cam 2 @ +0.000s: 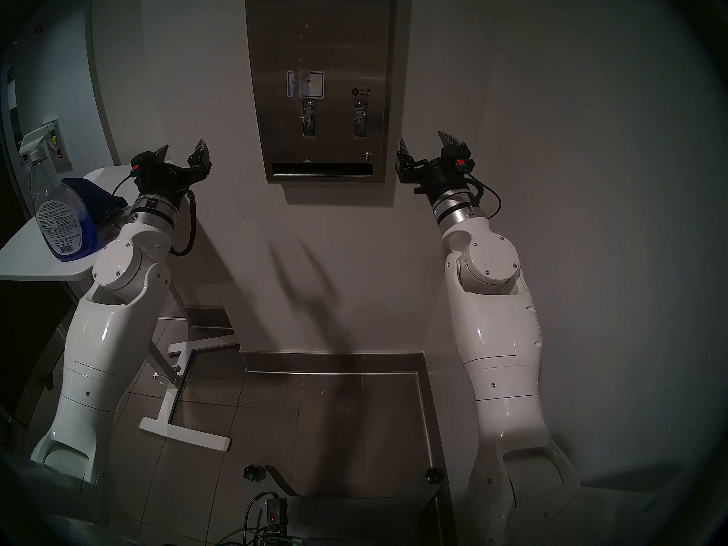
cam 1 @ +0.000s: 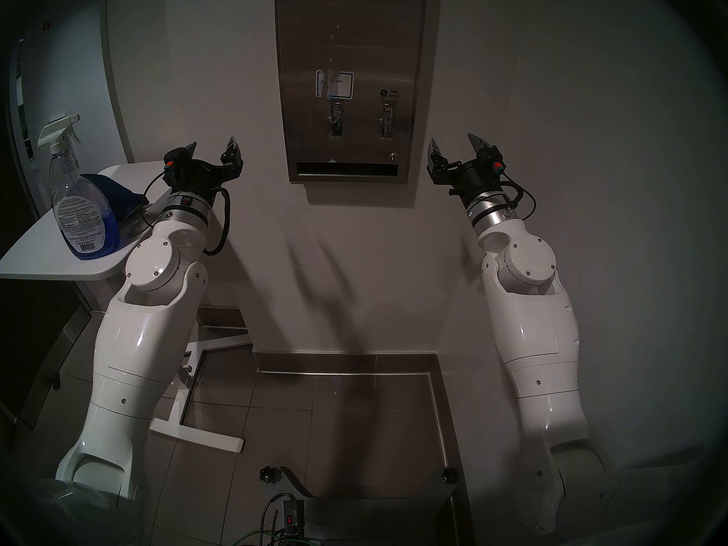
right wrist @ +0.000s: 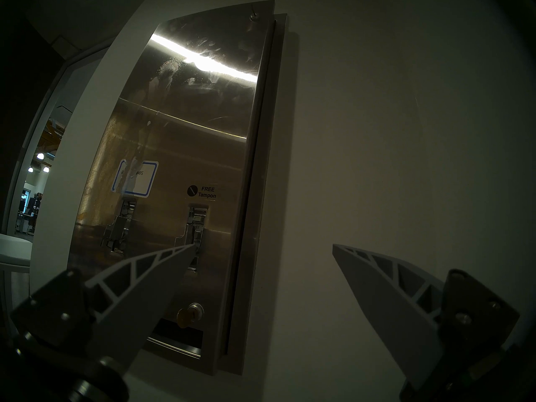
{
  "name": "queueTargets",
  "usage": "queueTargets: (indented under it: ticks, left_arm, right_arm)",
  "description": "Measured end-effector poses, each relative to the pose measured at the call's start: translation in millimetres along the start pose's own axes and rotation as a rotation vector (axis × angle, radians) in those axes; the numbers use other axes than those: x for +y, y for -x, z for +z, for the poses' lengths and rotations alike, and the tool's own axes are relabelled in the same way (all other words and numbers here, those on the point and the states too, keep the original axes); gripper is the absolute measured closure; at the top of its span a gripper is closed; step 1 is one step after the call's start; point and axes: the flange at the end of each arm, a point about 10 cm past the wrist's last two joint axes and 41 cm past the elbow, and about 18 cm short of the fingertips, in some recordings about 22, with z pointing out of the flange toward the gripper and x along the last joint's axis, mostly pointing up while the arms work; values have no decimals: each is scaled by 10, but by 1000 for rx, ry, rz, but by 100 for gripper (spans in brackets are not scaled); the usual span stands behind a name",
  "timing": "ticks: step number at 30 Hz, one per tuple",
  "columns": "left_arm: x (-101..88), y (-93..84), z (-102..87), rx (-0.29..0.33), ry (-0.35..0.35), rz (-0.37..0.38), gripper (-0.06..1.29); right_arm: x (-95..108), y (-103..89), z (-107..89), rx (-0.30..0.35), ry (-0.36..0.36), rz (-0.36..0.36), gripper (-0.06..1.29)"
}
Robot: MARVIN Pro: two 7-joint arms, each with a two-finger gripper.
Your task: Pick up the cleaner bottle and spray the cleaner onto the surface
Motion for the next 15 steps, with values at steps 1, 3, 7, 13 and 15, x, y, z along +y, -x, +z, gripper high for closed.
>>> queueTargets:
  ticks: [1, 3, 7, 13, 15]
  left_arm:
    - [6, -55, 7, -2, 29, -13, -3]
    - [9, -125, 19, 1, 57, -20, -3]
    - [-25, -337, 64, 21, 109, -26, -3]
    - [-169, -735, 144, 70, 156, -17, -3]
    - [-225, -859, 161, 84, 165, -12, -3]
  right_arm:
    - [0, 3, -1, -1, 0, 0, 0]
    - [0, 6, -2, -1, 0, 0, 0]
    - [1, 16, -5, -4, 1, 1, 0]
    - [1, 28, -8, -7, 1, 2, 0]
    - [2, 32, -8, -8, 1, 2, 0]
